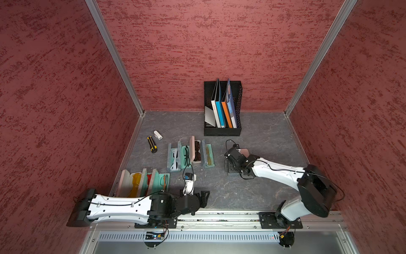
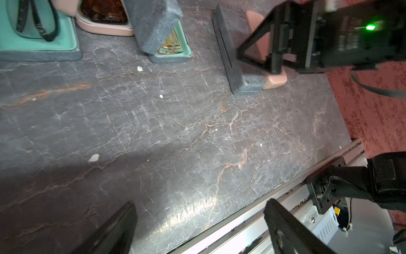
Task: Close the glasses case
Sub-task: Move the glasses case to the center of the board.
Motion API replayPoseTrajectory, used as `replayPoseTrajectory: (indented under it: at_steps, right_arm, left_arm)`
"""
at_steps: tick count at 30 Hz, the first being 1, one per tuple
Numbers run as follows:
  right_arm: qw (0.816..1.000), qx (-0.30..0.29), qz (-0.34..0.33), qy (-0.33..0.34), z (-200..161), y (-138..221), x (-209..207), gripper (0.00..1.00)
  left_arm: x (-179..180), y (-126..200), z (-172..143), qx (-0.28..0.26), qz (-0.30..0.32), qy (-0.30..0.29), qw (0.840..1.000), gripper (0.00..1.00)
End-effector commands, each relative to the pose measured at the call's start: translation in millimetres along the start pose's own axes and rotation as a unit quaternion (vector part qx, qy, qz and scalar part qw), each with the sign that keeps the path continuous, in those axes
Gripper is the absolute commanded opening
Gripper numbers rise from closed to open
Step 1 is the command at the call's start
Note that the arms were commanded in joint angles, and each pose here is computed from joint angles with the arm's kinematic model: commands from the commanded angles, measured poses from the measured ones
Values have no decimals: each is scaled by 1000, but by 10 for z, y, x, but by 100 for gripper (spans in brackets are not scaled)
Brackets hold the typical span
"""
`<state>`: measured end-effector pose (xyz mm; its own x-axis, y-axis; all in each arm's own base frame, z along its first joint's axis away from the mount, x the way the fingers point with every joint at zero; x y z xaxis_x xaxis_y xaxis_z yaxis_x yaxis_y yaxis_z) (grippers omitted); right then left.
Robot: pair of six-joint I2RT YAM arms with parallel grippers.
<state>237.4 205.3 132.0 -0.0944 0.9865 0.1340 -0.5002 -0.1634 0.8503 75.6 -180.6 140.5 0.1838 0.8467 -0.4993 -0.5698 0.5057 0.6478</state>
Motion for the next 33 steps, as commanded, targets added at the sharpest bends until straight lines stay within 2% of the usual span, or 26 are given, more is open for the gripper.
replayPoseTrajectory:
  at_steps: [1,4,6,13,24,33]
  right_arm:
    - [993,-40,107,-10,147,285,245,94]
    - [985,-19,171,-1,175,303,476,92]
    - [984,-1,180,7,208,222,601,87]
    - [985,41,163,30,258,-213,854,74]
    - [992,49,107,40,379,-626,891,55]
    - [993,44,104,24,493,-713,785,53]
  left_arm:
    - [67,37,127,-11,22,23,999,93]
    - [53,-7,222,2,21,30,999,92]
    - [44,-27,312,7,30,34,999,90]
    - [55,-14,517,4,49,44,998,81]
    - [86,51,541,4,47,38,998,79]
    - [53,113,536,4,44,25,999,79]
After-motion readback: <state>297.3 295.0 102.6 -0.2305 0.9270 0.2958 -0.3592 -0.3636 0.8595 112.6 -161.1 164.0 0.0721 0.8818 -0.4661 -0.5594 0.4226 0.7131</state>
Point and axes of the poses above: each gripper's point midway between its finger pads, its own y axis back along the fingers, its own x axis along the line the jaws close on, z = x × y, the point moved 6 cm from there along y, back along the fingers, and after that the axes turned 2 degrees about y, right-handed, at the moved point
